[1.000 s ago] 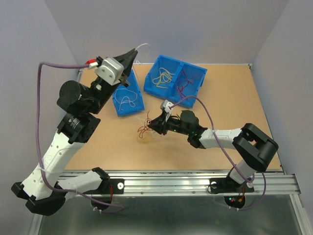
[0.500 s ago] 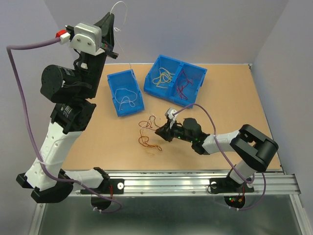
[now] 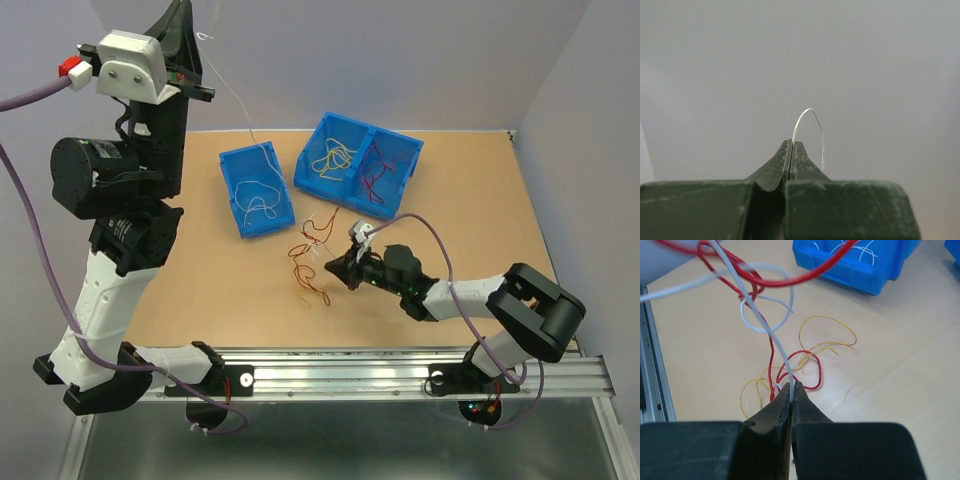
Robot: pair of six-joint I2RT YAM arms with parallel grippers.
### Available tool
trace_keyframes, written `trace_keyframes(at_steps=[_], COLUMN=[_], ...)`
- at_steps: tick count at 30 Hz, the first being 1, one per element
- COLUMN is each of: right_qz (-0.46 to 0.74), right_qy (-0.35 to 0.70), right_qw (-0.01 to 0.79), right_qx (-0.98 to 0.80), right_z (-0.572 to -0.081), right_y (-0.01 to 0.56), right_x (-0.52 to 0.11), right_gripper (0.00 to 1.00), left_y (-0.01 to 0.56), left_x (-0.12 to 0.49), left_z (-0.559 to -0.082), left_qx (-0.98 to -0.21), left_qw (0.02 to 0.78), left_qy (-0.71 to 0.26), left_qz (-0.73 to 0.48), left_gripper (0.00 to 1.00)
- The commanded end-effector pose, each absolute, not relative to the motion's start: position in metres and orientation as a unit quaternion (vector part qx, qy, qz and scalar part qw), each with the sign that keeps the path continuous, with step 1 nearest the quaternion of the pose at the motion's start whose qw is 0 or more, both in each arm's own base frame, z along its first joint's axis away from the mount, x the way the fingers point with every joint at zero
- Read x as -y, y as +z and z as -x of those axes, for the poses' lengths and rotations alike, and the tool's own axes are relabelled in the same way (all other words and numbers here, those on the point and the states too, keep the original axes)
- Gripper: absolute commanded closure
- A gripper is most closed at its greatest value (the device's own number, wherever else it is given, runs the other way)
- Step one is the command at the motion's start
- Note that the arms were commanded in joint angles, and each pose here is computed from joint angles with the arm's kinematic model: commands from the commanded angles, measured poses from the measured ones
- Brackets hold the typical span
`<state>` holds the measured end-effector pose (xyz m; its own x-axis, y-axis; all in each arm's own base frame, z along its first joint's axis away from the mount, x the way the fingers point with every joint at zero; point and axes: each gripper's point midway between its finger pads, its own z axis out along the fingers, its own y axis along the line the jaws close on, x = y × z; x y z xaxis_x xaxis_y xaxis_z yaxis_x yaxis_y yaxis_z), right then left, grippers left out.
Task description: Untangle the cables
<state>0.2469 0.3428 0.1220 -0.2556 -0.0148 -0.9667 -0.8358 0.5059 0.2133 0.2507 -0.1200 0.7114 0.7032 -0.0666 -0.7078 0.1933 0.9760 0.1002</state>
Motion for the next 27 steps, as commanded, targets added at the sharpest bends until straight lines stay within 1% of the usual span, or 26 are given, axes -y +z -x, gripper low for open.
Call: trace_keyframes(at_steps=[1, 3, 4, 5, 6, 8, 9, 10, 11, 12, 16, 20, 23, 26, 27], right_qz=[0.284, 0.284, 0.284, 0.285, 0.289, 0.303, 0.31, 0.316, 0.327, 0.331, 0.337, 0.342, 0.343, 0.347, 0.342], right_qy=[0.388, 0.396, 0.401, 0.406, 0.412, 0.432, 0.438, 0.448, 0.458, 0.463, 0.473, 0.47, 0.461, 0.459, 0.457], right_qw=[0.554, 0.556, 0.561, 0.562, 0.564, 0.565, 0.566, 0.568, 0.565, 0.565, 0.584, 0.599, 0.632, 0.643, 0.658], right_qx=[-0.68, -0.673, -0.666, -0.661, -0.655, -0.635, -0.626, -0.613, -0.604, -0.598, -0.567, -0.55, -0.521, -0.505, -0.492], right_z=[-0.247, -0.244, -0.243, -0.242, -0.24, -0.233, -0.231, -0.229, -0.225, -0.224, -0.228, -0.236, -0.249, -0.254, -0.259], right_y=[0.138, 0.144, 0.152, 0.156, 0.162, 0.176, 0.182, 0.193, 0.198, 0.202, 0.236, 0.263, 0.306, 0.326, 0.345], right_x=[-0.334, -0.335, -0.335, -0.335, -0.337, -0.342, -0.345, -0.35, -0.353, -0.356, -0.372, -0.382, -0.391, -0.4, -0.402], right_gripper=[0.96, 0.79, 0.68, 0.46, 0.37, 0.23, 0.2, 0.13, 0.1, 0.04, 0.0, 0.0, 0.0, 0.0, 0.0], left_y=[0.747, 0.745, 0.74, 0.738, 0.737, 0.724, 0.72, 0.707, 0.702, 0.698, 0.679, 0.672, 0.671, 0.67, 0.67], left_x=[0.077, 0.081, 0.086, 0.091, 0.094, 0.114, 0.12, 0.134, 0.138, 0.141, 0.154, 0.158, 0.16, 0.162, 0.162], left_z=[-0.212, -0.207, -0.21, -0.211, -0.209, -0.214, -0.213, -0.219, -0.22, -0.221, -0.234, -0.24, -0.238, -0.236, -0.235], left_qx=[-0.314, -0.309, -0.312, -0.311, -0.31, -0.311, -0.311, -0.317, -0.321, -0.324, -0.344, -0.352, -0.352, -0.351, -0.351], left_qw=[0.947, 0.948, 0.947, 0.946, 0.945, 0.94, 0.938, 0.931, 0.928, 0.926, 0.916, 0.913, 0.91, 0.909, 0.908], left_qy=[-0.057, -0.068, -0.071, -0.076, -0.09, -0.105, -0.117, -0.126, -0.133, -0.138, -0.146, -0.144, -0.156, -0.166, -0.17], left_qz=[-0.021, -0.033, -0.042, -0.051, -0.053, -0.092, -0.104, -0.127, -0.132, -0.136, -0.148, -0.15, -0.151, -0.154, -0.152], left_gripper=[1.0, 1.0, 1.0, 1.0, 1.0, 1.0, 1.0, 1.0, 1.0, 1.0, 1.0, 1.0, 1.0, 1.0, 1.0])
